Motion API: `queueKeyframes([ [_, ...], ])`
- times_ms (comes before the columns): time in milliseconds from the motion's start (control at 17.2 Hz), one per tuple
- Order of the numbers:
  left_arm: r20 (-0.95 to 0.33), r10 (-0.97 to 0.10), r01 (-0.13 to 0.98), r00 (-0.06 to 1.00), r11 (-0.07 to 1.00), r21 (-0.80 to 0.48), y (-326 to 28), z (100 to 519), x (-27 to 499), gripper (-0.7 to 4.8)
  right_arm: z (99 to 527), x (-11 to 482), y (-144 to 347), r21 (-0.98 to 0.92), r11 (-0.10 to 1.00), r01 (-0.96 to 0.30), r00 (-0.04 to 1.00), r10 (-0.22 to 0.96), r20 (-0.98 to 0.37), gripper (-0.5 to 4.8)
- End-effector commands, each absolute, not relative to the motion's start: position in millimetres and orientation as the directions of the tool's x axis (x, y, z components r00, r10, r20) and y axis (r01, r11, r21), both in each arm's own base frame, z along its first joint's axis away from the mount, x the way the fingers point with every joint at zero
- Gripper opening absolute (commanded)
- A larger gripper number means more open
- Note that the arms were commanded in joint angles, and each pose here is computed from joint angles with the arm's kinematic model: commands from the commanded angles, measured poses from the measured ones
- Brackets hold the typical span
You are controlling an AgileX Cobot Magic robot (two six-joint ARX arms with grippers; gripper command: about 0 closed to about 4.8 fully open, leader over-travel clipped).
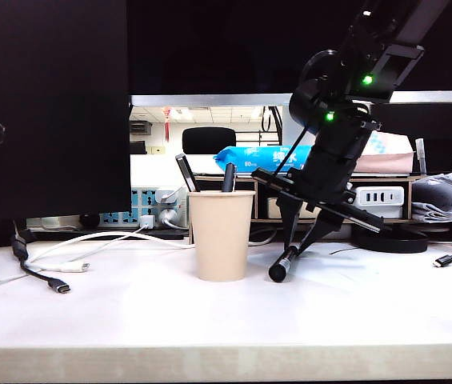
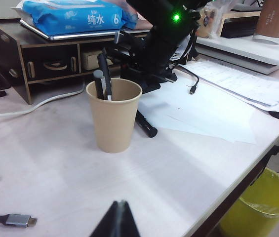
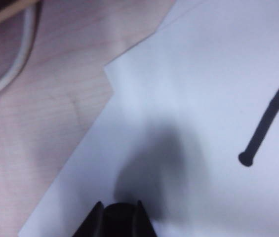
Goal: Pick up the marker and insert it into the paper cup.
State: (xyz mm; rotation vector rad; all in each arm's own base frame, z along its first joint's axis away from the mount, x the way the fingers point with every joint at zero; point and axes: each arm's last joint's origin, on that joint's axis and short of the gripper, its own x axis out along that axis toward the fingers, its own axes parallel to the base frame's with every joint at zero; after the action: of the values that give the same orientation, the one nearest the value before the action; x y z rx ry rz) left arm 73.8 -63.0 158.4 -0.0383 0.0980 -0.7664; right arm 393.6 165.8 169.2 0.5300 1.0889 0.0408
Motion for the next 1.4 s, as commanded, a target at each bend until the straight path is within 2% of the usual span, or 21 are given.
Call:
queueKeyframes([
  [58,-0.067,-0.695,0.692,0.716,0.719,-0.066,-63.0,159.4,73.8,-0.06,167.1,393.2,167.1,0.424,0.878,0.223,0.465,0.286,-0.838,0.30],
  [349,-0.067,-0.695,0.692,0.716,0.719,-0.066,-63.0,159.4,73.8,-0.06,171.8,392.9,167.6,0.458,0.868,0.193,0.452,0.335,-0.826,0.30],
  [465,-0.067,-0.695,0.692,0.716,0.719,-0.066,-63.0,159.4,73.8,-0.06,185.0,391.1,168.0,0.467,0.878,0.102,0.469,0.371,-0.801,0.26],
  [582,-0.067,-0.695,0.692,0.716,0.719,-0.066,-63.0,159.4,73.8,-0.06,209.2,386.1,165.4,0.465,0.885,0.037,0.517,0.381,-0.767,-0.01],
  [814,-0.067,-0.695,0.692,0.715,0.719,-0.066,-63.1,159.4,73.7,-0.06,275.6,364.4,152.7,0.457,0.885,-0.083,0.637,0.400,-0.659,-0.01],
  [989,-0.067,-0.695,0.692,0.715,0.719,-0.066,-63.1,159.4,73.7,-0.06,332.2,328.3,138.9,0.425,0.885,-0.191,0.699,0.427,-0.574,-0.01],
  [1047,-0.067,-0.695,0.692,0.716,0.719,-0.066,-63.0,159.4,73.8,-0.06,348.1,315.9,134.2,0.406,0.883,-0.234,0.715,0.440,-0.544,-0.01],
  [1105,-0.067,-0.695,0.692,0.715,0.719,-0.066,-63.1,159.4,73.7,-0.06,361.5,301.6,134.9,0.360,0.870,-0.338,0.711,0.487,-0.507,-0.01],
  [1163,-0.067,-0.695,0.692,0.715,0.719,-0.066,-63.1,159.4,73.7,-0.06,368.5,284.2,138.8,0.295,0.855,-0.425,0.716,0.518,-0.469,-0.01],
  [1221,-0.067,-0.695,0.692,0.716,0.719,-0.066,-63.0,159.4,73.8,-0.06,368.3,274.0,140.5,0.277,0.845,-0.457,0.728,0.534,-0.430,-0.01],
  [1396,-0.067,-0.695,0.692,0.716,0.719,-0.066,-63.0,159.4,73.8,-0.06,343.0,249.1,147.7,0.298,0.757,-0.582,0.728,0.648,-0.223,-0.01],
])
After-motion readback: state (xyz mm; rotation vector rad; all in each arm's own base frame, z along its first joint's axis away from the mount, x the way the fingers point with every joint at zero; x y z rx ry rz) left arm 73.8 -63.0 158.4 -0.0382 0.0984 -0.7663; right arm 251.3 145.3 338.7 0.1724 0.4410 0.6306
